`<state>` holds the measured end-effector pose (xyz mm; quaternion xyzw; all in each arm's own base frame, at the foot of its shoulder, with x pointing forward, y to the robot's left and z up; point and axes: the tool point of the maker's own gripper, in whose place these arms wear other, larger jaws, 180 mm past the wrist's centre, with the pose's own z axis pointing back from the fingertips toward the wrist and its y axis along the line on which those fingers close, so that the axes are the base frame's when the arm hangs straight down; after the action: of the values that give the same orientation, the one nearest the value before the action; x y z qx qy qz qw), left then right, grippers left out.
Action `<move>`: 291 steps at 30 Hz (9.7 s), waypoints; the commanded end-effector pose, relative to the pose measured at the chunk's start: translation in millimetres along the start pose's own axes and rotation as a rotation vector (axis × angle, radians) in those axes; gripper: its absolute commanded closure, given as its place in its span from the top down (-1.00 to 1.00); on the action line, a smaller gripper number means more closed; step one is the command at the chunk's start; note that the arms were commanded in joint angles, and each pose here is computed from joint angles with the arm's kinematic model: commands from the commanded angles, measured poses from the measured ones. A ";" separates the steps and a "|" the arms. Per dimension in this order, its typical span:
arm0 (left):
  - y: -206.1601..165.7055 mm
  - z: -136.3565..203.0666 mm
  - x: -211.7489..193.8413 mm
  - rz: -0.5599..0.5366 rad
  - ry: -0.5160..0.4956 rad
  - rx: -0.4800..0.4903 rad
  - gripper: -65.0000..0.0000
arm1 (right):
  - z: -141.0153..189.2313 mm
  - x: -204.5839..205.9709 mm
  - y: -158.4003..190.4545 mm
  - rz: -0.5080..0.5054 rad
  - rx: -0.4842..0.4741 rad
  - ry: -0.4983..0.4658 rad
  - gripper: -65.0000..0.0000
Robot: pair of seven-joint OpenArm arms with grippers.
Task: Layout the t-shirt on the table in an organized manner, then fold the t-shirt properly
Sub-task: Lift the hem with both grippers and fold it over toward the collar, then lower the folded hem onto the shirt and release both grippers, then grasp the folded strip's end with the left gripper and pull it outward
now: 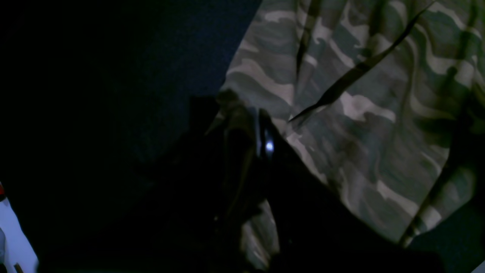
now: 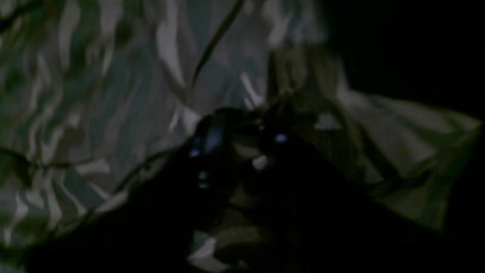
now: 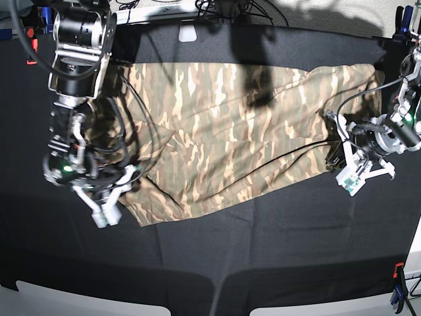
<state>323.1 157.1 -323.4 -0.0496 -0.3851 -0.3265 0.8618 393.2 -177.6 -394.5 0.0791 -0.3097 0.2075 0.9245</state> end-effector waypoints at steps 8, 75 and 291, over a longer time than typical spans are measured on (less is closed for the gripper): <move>10.6 6.1 14.3 -0.018 -0.042 0.027 -1.00 | 27.6 49.5 -6.0 0.028 -0.013 -0.146 -1.00; 8.3 44.4 -73.6 -0.113 0.396 0.233 -1.00 | 160.6 -127.3 1.3 0.185 -0.253 0.072 -1.00; 41.8 62.7 -152.0 0.932 -0.071 -0.192 -1.00 | 190.4 -21.8 68.9 0.185 -0.045 -0.376 0.03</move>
<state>223.7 280.0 -394.3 -0.3170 -0.2941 0.0731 0.8987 241.2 -177.3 -267.0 0.0677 -0.4682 0.2609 0.8415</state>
